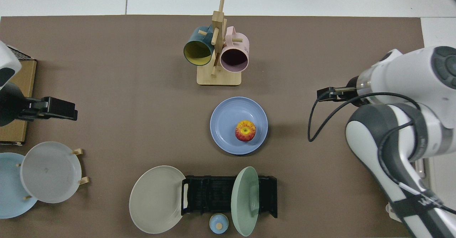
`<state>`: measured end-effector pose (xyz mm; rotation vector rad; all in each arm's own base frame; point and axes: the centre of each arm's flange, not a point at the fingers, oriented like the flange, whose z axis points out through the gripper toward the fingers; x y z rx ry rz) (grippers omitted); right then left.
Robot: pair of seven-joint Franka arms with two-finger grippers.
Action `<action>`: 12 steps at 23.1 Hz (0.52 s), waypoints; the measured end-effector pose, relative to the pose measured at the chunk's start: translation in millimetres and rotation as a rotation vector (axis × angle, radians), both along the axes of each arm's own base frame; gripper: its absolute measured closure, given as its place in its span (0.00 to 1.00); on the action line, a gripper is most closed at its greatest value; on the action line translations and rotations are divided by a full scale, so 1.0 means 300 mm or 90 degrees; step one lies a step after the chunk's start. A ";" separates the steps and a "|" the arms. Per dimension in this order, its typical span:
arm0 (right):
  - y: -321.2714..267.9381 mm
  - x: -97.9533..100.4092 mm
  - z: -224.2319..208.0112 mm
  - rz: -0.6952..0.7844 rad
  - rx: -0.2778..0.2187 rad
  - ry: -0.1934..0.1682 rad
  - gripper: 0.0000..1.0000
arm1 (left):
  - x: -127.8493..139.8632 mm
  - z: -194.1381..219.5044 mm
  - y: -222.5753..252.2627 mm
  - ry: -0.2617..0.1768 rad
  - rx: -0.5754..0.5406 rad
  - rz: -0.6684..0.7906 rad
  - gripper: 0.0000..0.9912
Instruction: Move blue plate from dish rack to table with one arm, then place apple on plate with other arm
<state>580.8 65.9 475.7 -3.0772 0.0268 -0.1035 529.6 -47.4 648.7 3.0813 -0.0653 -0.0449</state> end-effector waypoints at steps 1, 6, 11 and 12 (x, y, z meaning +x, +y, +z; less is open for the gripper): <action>-0.039 -0.008 0.022 0.003 0.000 0.002 0.00 | -0.001 0.000 0.000 0.001 0.000 0.000 0.00; -0.176 -0.052 0.156 0.012 0.003 0.029 0.00 | -0.004 -0.001 0.000 0.005 0.001 0.000 0.00; -0.254 -0.095 0.300 0.005 0.006 0.042 0.00 | -0.007 0.000 -0.002 0.006 0.001 -0.002 0.00; -0.261 -0.106 0.325 0.004 0.006 0.045 0.00 | -0.008 0.002 -0.003 0.006 0.001 -0.002 0.00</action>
